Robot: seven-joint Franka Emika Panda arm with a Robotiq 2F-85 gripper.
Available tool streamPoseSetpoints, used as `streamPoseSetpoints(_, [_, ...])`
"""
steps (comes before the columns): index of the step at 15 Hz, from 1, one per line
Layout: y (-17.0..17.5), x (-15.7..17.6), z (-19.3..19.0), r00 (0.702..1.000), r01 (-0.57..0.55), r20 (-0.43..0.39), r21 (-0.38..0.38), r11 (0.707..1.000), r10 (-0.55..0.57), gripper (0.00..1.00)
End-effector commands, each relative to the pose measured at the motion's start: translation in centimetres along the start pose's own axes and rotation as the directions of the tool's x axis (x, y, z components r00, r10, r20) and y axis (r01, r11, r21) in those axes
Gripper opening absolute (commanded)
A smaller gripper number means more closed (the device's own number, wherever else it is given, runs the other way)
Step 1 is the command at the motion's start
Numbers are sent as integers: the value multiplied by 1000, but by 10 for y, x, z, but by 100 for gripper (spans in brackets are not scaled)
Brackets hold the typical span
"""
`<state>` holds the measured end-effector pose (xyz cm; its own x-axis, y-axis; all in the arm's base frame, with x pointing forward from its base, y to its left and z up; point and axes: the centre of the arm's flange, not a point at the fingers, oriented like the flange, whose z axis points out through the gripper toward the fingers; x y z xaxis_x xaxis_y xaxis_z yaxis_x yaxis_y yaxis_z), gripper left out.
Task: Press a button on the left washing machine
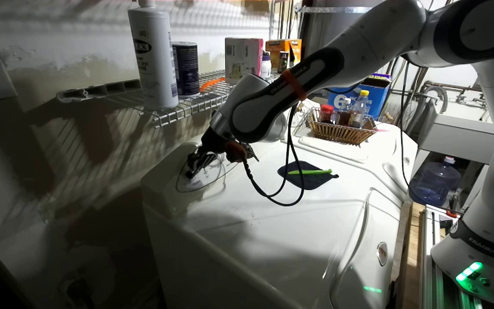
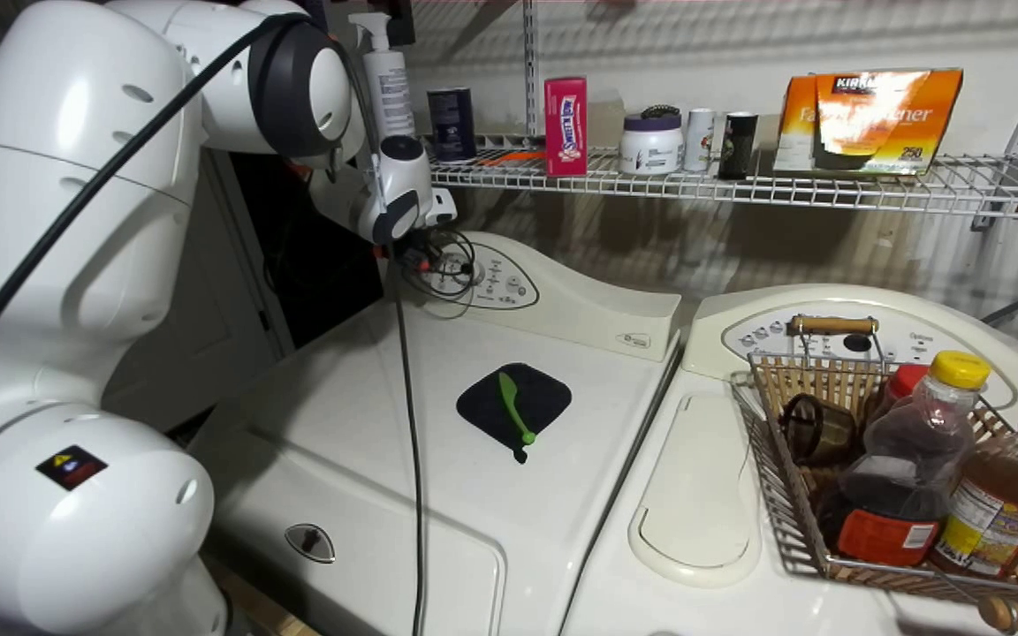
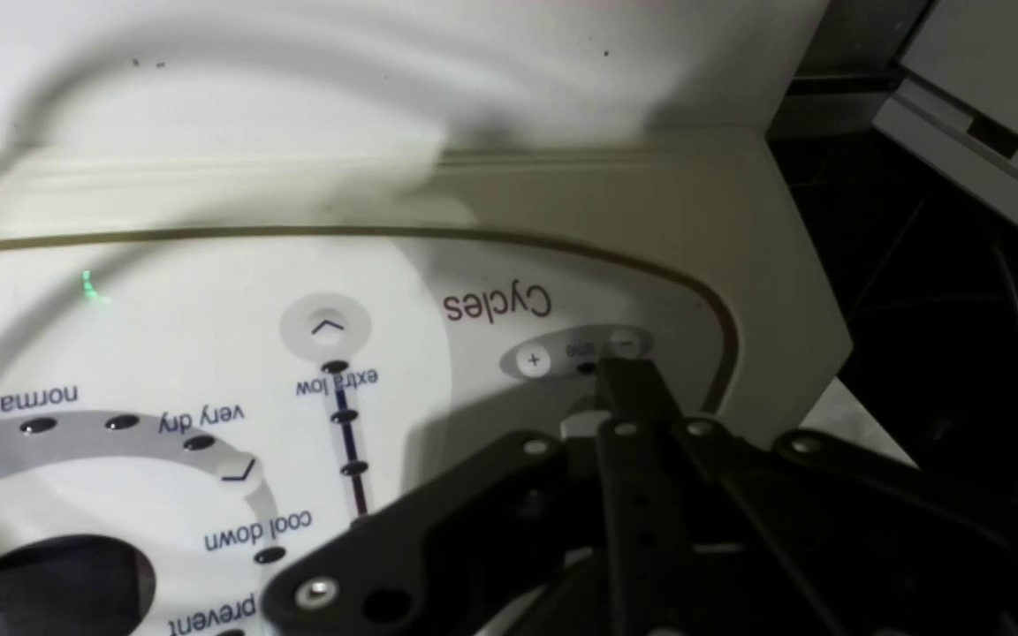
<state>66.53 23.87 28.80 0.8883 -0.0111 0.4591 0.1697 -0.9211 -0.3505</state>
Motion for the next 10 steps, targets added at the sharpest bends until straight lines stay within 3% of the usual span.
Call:
streamPoseSetpoints(1, [1, 9, 7, 1000, 4, 2, -34, 999, -4, 0])
streamPoseSetpoints(7, [0, 13, 15, 997, 77, -8, -90, 993, -78, 0])
streamPoseSetpoints(10, [-15, 14, 10, 996, 62, 63, -19, 998, -61, 0])
